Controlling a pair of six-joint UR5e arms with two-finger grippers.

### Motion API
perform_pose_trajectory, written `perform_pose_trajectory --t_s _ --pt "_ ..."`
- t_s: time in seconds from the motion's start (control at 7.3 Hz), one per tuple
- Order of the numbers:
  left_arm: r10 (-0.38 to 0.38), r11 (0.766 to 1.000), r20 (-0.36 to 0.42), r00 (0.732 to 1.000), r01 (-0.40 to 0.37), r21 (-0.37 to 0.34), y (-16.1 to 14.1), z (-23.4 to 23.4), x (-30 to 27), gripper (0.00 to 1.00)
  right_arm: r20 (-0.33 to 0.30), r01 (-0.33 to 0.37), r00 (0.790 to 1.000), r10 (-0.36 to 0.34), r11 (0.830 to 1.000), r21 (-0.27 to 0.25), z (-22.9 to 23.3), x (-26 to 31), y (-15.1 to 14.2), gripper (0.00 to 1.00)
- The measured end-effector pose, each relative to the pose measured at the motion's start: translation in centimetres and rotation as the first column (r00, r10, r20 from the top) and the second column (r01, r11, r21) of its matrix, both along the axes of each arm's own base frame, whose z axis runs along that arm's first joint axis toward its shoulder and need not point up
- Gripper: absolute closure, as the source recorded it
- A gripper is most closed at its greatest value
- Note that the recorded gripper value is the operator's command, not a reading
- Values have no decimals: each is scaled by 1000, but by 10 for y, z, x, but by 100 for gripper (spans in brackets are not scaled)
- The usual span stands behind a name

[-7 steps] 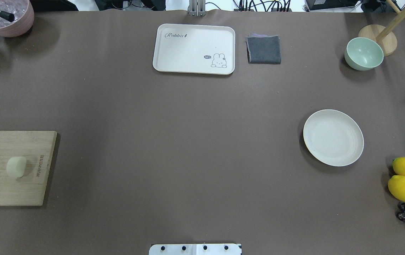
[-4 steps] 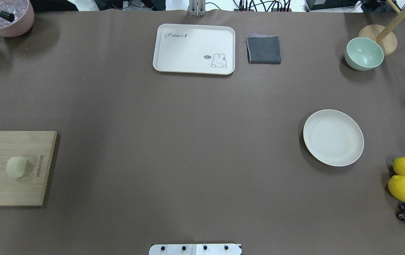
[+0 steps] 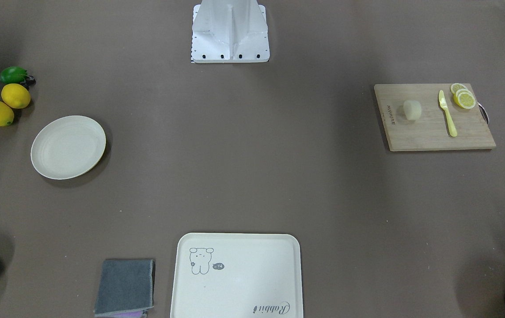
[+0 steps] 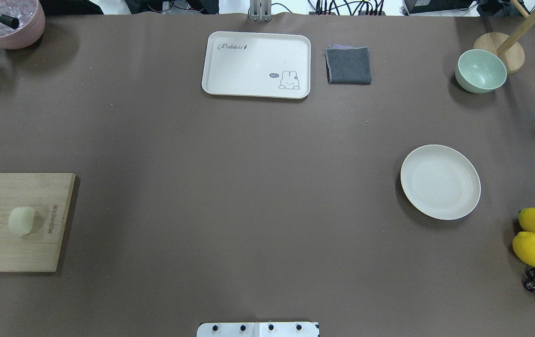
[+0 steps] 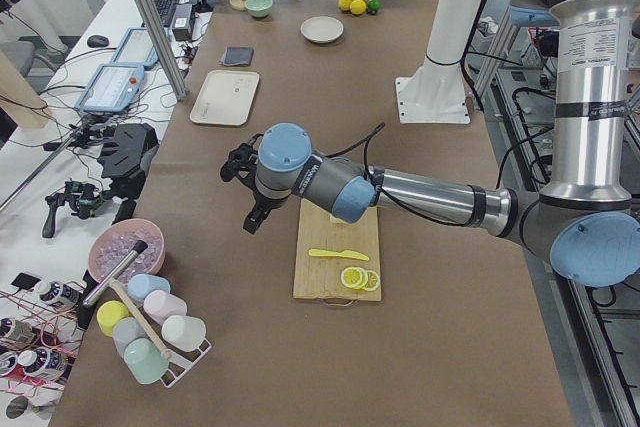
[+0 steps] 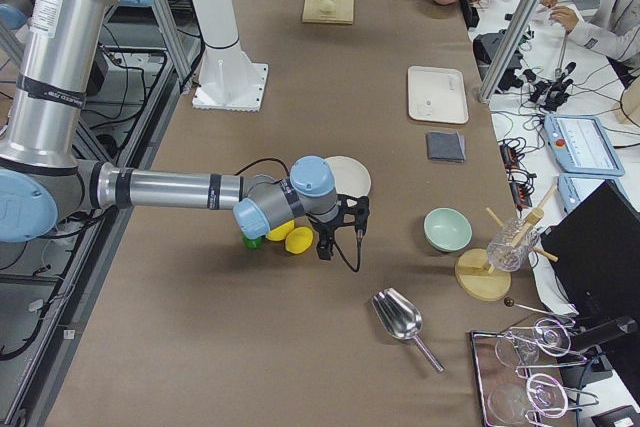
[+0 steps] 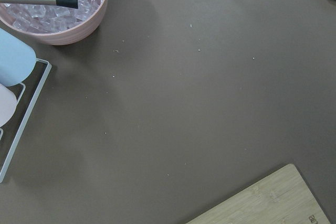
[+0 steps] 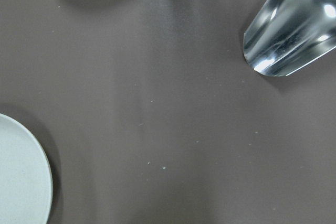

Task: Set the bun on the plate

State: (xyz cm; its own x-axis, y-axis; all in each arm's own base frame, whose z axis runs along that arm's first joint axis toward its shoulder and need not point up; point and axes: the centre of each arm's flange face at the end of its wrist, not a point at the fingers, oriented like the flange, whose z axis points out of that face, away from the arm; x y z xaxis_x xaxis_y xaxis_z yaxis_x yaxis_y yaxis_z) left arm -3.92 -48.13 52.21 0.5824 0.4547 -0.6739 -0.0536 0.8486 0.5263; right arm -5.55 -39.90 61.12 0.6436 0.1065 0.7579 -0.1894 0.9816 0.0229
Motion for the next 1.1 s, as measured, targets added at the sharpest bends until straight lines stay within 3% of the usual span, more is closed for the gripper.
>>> perform_pose_trajectory --t_s 0.27,0.41,0.68,1.1 --pt "1 1000 0 1000 -1 -1 0 0 0 3 -2 45 999 -45 999 27 -12 -57 1 3" --pt "1 1000 0 1000 -1 -1 0 0 0 3 7 45 999 -45 999 22 -25 -88 -4 15" --pt "1 1000 0 1000 -1 -1 0 0 0 3 12 -29 999 30 999 -37 -45 -141 -8 23" --pt "0 1000 -1 1000 0 -2 0 0 0 2 3 -36 999 36 997 -62 -47 -167 -1 30"
